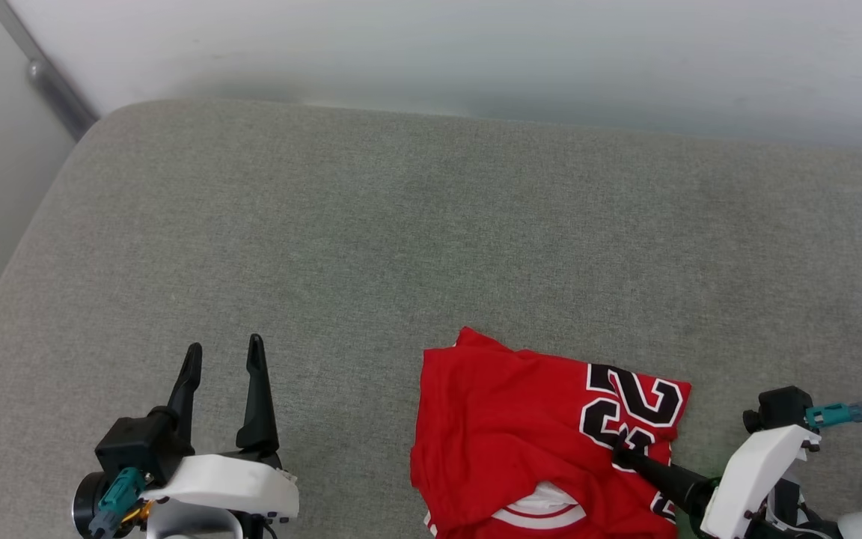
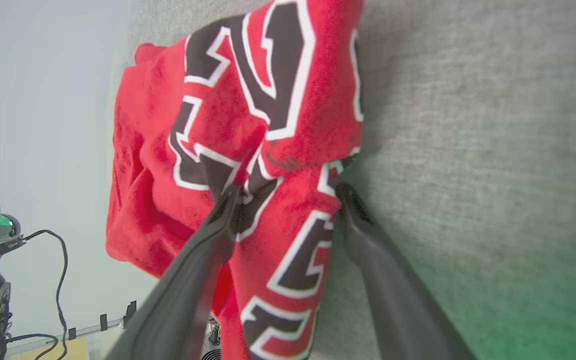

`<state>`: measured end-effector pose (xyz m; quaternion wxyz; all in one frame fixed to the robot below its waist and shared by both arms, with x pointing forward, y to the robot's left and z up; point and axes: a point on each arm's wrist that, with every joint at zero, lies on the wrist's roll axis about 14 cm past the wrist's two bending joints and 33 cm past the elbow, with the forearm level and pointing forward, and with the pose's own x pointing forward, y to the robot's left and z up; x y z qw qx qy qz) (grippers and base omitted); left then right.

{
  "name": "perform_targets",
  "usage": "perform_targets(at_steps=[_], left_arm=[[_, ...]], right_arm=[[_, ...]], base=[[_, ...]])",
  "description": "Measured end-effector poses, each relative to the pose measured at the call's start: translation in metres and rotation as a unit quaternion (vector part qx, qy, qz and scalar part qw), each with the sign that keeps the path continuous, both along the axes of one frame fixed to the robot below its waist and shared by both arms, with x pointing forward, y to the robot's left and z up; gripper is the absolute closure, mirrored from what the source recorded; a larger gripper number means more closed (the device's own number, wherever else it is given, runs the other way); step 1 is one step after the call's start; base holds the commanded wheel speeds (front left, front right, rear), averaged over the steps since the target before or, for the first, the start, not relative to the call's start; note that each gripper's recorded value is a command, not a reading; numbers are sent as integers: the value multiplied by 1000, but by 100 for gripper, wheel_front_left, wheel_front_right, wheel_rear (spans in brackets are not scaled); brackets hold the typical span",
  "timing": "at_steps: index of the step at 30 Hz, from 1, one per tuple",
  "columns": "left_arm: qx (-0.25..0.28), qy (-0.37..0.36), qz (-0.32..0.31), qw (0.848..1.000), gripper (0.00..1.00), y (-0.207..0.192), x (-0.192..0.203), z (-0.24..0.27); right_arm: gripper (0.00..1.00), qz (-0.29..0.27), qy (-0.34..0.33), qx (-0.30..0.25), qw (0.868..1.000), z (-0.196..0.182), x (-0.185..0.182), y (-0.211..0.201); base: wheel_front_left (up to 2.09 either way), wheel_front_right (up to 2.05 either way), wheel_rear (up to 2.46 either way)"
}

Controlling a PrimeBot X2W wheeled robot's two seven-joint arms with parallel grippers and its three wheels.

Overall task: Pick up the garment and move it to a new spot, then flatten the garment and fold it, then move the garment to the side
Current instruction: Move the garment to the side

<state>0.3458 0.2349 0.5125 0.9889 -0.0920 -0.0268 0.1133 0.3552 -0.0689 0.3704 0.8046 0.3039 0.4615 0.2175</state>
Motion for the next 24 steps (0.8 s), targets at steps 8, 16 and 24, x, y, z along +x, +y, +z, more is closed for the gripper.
perform_targets(at_steps=[8, 16, 24], left_arm=[[6, -8, -7, 1000, 0, -1, 1, 3], [12, -23, -52, 998, 0, -23, 9, 11], [6, -51, -173, 984, 0, -101, 48, 26]], right_arm=[[100, 23, -49, -26, 998, 13, 2, -1], [100, 46, -121, -136, 982, 33, -4, -45], [100, -51, -113, -235, 964, 39, -19, -153]], base=[[0, 0, 0], [0, 0, 0], [0, 0, 0]])
